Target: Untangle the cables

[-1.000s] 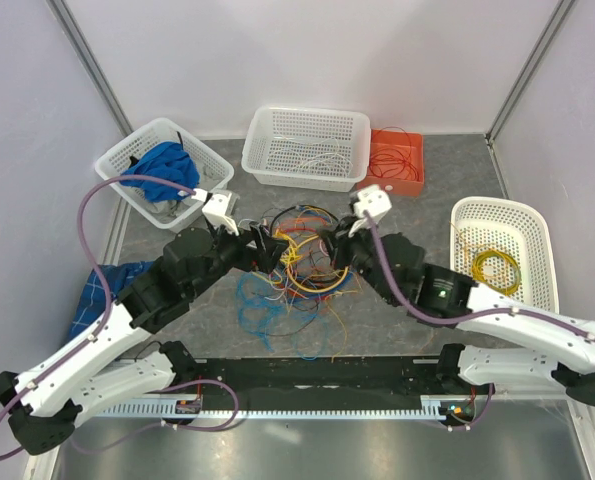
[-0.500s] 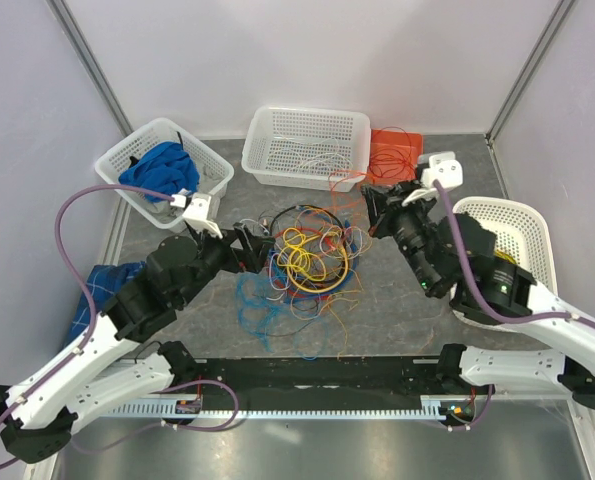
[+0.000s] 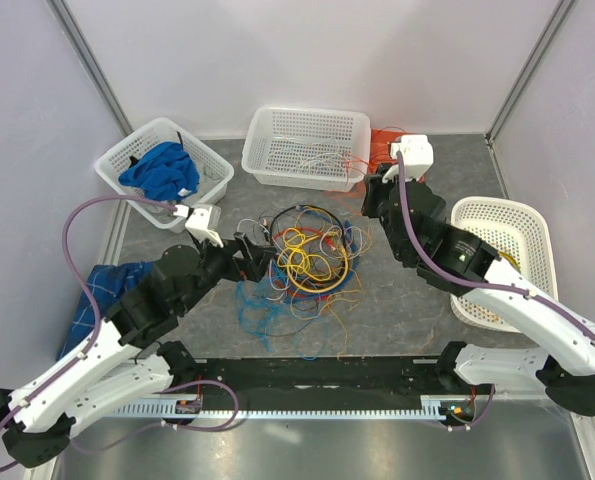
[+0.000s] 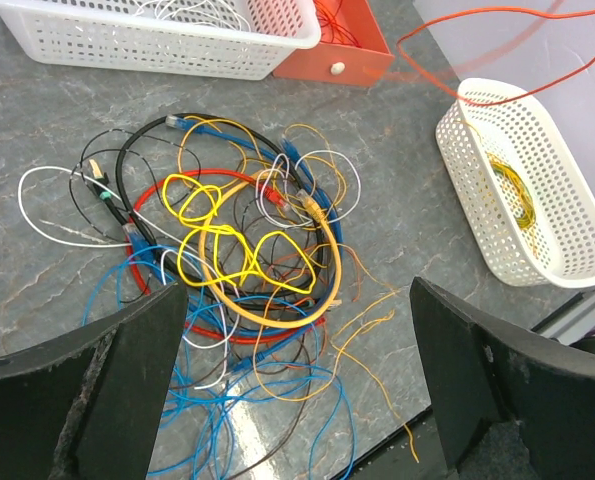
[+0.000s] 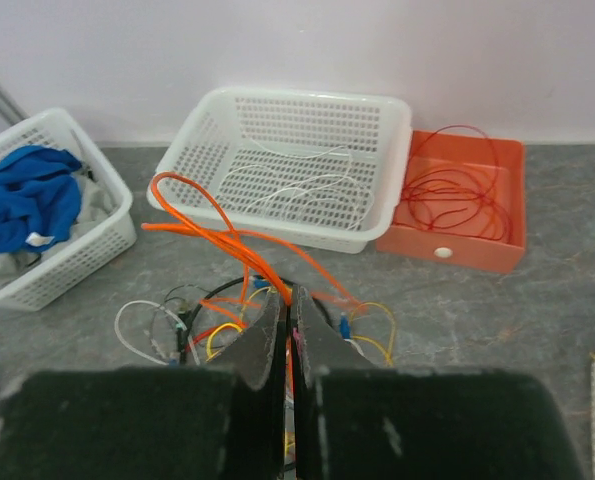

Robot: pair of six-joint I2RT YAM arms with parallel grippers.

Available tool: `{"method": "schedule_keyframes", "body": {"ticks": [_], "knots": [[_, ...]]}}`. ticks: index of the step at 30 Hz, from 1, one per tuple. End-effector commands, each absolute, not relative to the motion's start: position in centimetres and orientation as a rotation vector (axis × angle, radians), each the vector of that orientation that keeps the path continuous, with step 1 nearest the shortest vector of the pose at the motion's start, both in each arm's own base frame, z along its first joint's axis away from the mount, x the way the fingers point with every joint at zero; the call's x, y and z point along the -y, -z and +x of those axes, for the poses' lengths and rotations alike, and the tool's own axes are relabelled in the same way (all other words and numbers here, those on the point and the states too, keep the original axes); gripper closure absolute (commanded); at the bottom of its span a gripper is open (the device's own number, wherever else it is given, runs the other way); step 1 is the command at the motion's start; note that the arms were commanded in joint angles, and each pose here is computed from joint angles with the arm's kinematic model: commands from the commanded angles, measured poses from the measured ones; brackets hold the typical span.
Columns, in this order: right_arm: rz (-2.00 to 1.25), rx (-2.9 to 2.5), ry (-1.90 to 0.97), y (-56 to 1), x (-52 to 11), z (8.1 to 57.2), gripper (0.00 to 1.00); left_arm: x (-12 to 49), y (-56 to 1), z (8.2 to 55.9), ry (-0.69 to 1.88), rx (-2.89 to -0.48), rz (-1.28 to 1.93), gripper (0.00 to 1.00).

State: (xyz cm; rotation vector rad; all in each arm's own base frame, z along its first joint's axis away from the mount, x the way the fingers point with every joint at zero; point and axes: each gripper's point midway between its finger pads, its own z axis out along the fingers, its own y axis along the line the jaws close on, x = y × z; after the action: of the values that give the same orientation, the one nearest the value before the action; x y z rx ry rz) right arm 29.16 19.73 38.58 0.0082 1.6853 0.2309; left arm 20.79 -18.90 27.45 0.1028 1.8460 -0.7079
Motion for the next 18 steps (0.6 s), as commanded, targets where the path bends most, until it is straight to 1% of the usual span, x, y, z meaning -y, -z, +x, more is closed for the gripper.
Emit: {"method": "schedule_keyframes", "body": {"ticks": [1, 5, 7, 10, 13, 18], "knots": [[-0.002, -1.683, -0.414, -39.7, -21.8, 28.4, 1.00, 19.0, -28.6, 20.9, 0.776, -1.785, 0.039, 0.02], [-0.085, -1.696, -0.593, -38.9, -24.4, 26.8, 1.00, 19.6, -29.1, 21.3, 0.804, -1.730, 0.042, 0.03], [-0.126, -1.715, -0.672, -37.9, -25.4, 25.8, 1.00, 20.1, -30.2, 21.5, 0.836, -1.669, 0.049, 0.04], [-0.142, -1.739, -0.727, -36.7, -25.9, 25.0, 1.00, 20.6, -31.4, 21.8, 0.858, -1.605, 0.070, 0.06], [-0.169, -1.753, -0.770, -36.1, -26.4, 24.3, 1.00, 21.5, -32.0, 22.3, 0.864, -1.585, 0.098, 0.08], [-0.211, -1.746, -0.839, -36.7, -27.0, 23.3, 1.00, 24.2, -30.9, 22.9, 0.898, -1.629, 0.171, 0.11]]}}
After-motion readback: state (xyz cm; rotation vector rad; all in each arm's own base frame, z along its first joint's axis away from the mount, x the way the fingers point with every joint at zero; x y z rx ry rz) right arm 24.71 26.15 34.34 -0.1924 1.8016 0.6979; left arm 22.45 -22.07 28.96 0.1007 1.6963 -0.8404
